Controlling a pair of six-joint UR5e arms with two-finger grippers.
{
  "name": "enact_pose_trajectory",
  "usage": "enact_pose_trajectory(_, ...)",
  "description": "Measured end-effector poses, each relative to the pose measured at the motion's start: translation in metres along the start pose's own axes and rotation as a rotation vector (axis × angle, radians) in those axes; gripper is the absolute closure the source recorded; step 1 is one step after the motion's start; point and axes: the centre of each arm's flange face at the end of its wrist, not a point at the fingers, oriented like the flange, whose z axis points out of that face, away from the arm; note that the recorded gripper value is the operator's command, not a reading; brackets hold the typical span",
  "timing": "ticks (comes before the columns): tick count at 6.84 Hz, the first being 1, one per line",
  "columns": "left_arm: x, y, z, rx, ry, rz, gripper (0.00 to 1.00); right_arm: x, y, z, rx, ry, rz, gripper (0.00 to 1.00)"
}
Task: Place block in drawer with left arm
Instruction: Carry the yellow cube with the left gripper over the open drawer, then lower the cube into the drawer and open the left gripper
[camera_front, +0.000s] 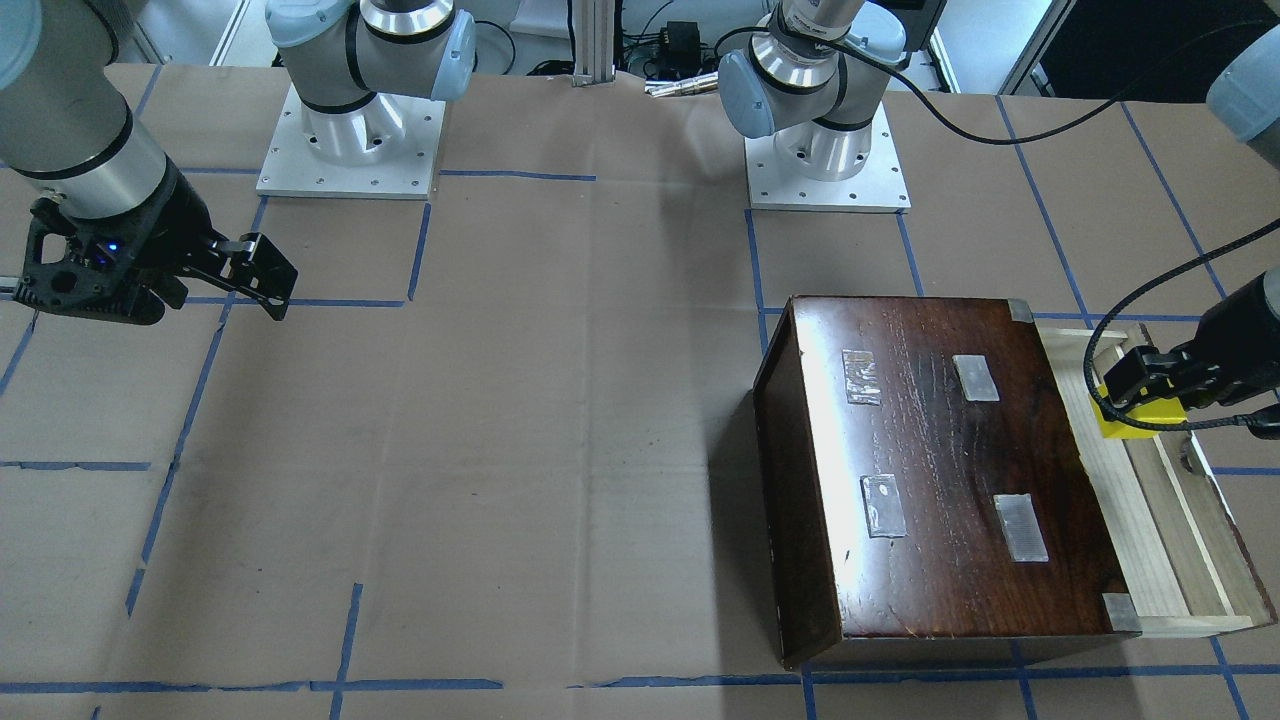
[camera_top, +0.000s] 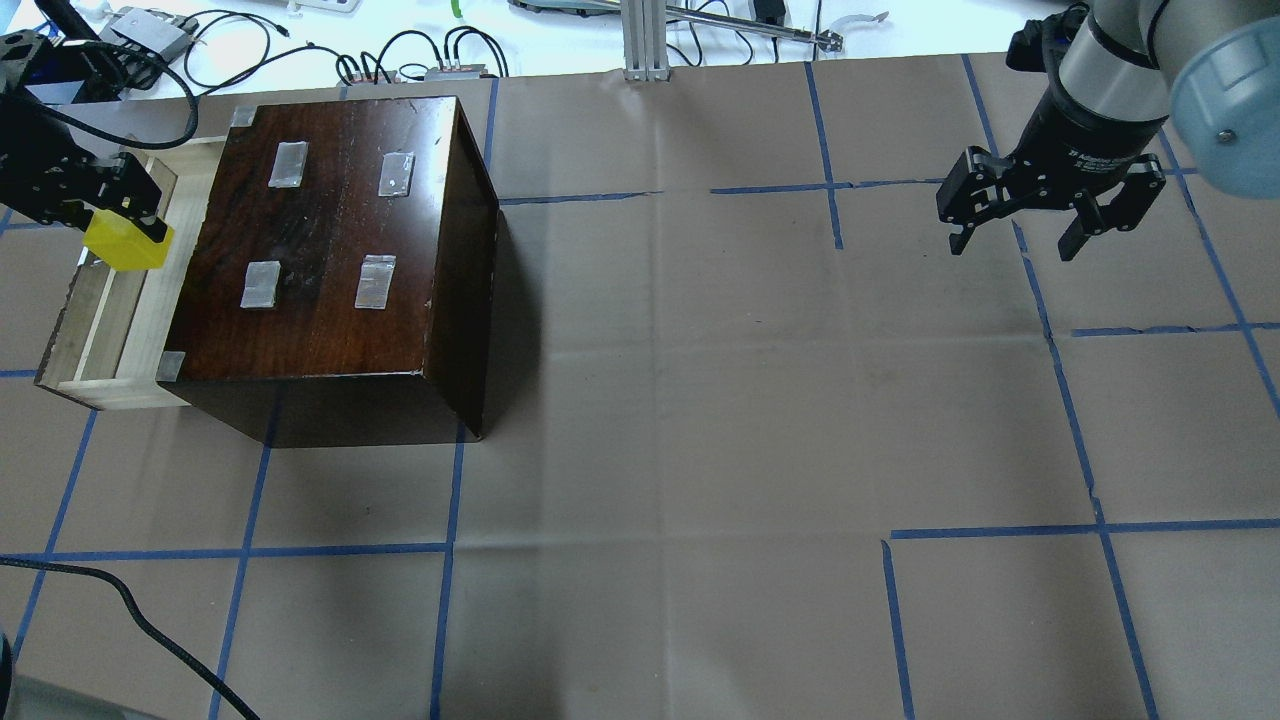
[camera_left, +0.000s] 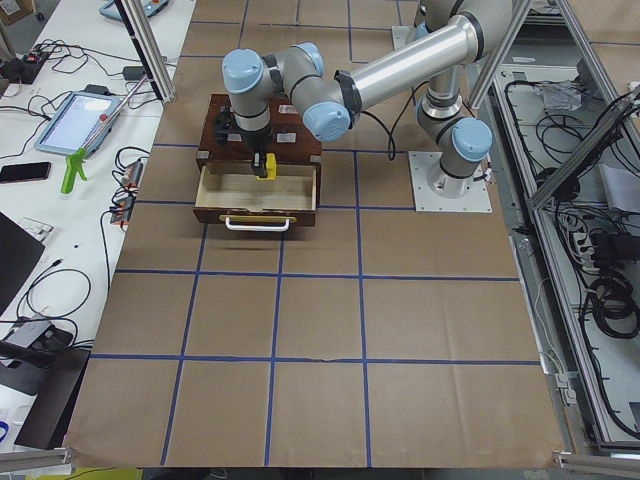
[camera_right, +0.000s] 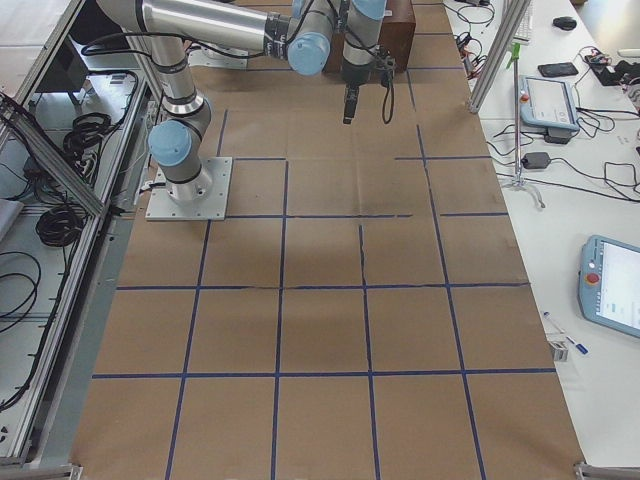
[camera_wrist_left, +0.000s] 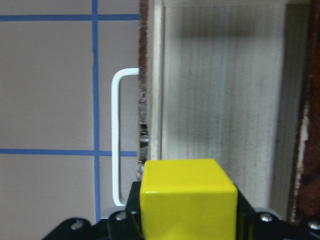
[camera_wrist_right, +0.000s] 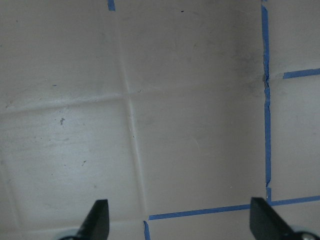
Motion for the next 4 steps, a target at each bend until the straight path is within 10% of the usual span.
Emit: enact_pose_trajectory(4,-0.011,-0.012,0.039,-0.057,0.026,-0.005,0.76,0.0,0.0,0.0,0.001,0.0,0.0,0.0)
